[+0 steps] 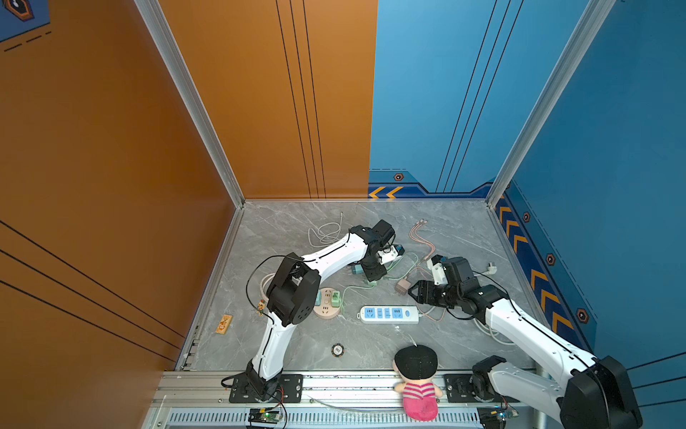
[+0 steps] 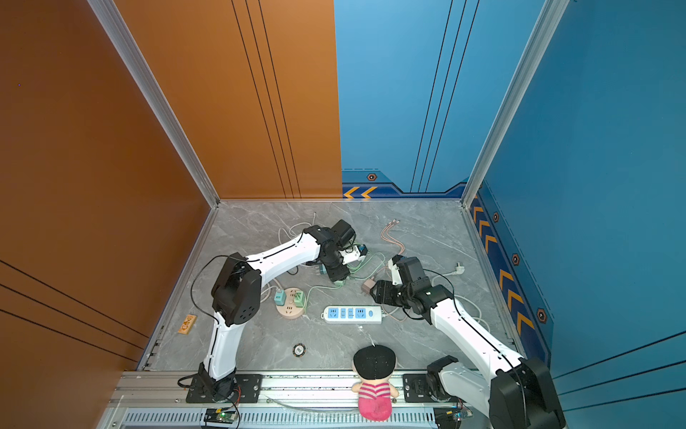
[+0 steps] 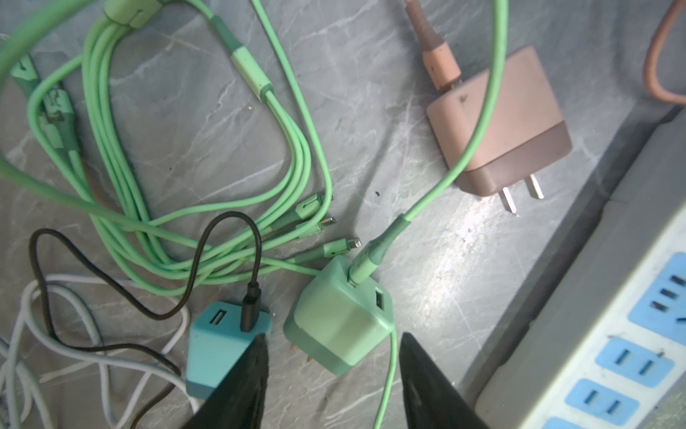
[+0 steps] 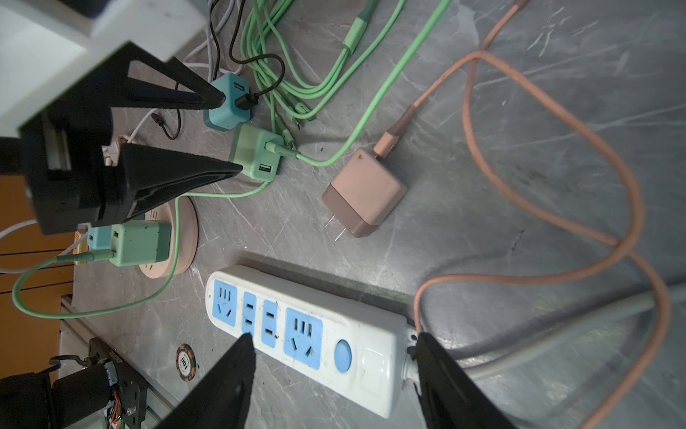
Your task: Insert the plug
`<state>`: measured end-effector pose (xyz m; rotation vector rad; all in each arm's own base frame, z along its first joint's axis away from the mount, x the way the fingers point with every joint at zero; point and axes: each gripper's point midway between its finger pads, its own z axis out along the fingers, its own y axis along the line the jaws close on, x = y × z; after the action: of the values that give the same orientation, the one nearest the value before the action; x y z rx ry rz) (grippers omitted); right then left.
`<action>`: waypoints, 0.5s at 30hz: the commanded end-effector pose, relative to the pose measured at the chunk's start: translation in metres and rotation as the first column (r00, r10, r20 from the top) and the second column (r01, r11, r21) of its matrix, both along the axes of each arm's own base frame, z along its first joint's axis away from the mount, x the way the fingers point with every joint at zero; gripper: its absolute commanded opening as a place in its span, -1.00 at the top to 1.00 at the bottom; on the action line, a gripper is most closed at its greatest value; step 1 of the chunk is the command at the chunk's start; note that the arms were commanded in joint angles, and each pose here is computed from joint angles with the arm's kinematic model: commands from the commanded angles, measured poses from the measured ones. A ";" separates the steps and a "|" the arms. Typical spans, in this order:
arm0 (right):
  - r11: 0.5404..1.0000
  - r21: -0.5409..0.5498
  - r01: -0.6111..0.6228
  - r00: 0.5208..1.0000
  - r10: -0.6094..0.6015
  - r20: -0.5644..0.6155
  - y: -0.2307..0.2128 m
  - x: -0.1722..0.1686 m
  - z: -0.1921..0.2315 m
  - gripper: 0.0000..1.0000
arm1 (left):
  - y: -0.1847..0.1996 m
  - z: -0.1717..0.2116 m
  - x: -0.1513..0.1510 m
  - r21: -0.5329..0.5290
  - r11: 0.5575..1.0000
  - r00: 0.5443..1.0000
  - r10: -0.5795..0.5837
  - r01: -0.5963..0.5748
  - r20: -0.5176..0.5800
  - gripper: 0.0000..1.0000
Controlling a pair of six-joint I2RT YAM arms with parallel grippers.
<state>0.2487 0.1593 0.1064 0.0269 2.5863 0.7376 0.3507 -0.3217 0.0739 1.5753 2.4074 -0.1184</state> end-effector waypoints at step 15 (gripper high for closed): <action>1.000 0.007 0.004 1.000 -0.004 0.022 0.007 0.004 0.007 -0.40 | 0.009 -0.037 -0.015 0.061 0.996 0.995 -0.055 0.061 -0.087 -0.25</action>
<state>0.2461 0.1649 0.1077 0.0125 2.5881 0.7500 0.3384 -0.3134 0.0529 1.6457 2.4353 -0.1245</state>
